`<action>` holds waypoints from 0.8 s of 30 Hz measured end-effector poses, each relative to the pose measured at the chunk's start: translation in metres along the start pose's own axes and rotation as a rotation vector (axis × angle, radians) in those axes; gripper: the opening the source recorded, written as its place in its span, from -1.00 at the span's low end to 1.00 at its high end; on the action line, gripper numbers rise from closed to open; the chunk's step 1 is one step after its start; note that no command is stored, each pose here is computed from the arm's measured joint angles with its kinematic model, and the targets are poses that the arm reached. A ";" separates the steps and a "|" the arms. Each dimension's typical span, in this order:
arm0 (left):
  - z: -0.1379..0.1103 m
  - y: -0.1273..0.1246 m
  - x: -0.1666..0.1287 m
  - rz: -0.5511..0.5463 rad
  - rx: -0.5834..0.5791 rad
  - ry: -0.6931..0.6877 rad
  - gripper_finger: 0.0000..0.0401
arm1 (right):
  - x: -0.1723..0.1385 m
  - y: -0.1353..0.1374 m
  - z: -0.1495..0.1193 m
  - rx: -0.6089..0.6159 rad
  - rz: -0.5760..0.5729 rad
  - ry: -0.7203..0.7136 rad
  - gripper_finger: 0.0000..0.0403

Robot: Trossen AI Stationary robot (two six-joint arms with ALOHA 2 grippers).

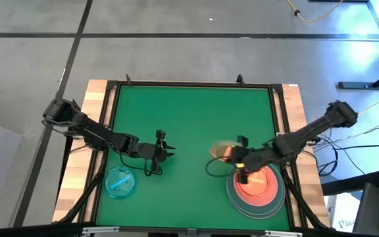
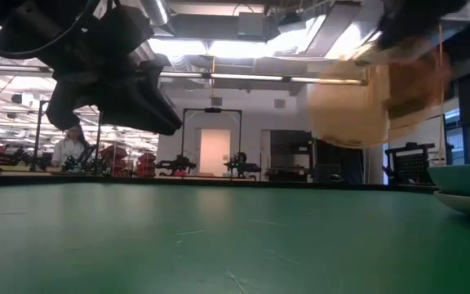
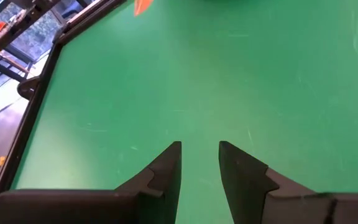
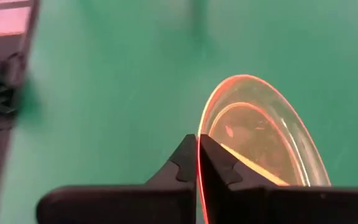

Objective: Stack plastic plates
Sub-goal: Stack the light orange plate on top of the light orange plate

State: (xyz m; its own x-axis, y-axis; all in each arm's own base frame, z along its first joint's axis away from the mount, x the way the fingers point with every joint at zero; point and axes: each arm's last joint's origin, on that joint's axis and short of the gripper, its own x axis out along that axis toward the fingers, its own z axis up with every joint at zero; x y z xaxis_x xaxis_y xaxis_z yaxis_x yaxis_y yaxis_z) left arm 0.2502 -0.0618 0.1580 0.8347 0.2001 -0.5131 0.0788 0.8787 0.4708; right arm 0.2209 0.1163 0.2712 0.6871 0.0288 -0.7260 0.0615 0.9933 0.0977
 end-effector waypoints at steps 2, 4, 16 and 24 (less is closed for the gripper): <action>-0.001 0.000 0.000 -0.003 0.005 0.011 -0.50 | -0.014 0.003 -0.007 0.053 0.036 0.023 -0.99; -0.001 0.000 0.000 -0.003 0.004 0.011 -0.50 | -0.027 0.008 -0.014 0.117 0.076 0.051 -0.99; -0.001 0.000 0.000 0.005 -0.048 0.011 -0.50 | -0.061 0.014 -0.026 0.678 0.334 0.324 -0.99; -0.002 0.000 0.000 0.004 -0.043 0.021 -0.50 | -0.043 0.014 -0.033 0.638 0.186 0.347 -0.99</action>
State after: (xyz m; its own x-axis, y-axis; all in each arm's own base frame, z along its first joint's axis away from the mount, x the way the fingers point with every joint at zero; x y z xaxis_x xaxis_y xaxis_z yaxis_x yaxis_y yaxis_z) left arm 0.2491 -0.0612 0.1564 0.8230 0.2122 -0.5269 0.0516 0.8958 0.4414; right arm 0.1684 0.1327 0.2810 0.4662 0.3285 -0.8214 0.4471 0.7137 0.5392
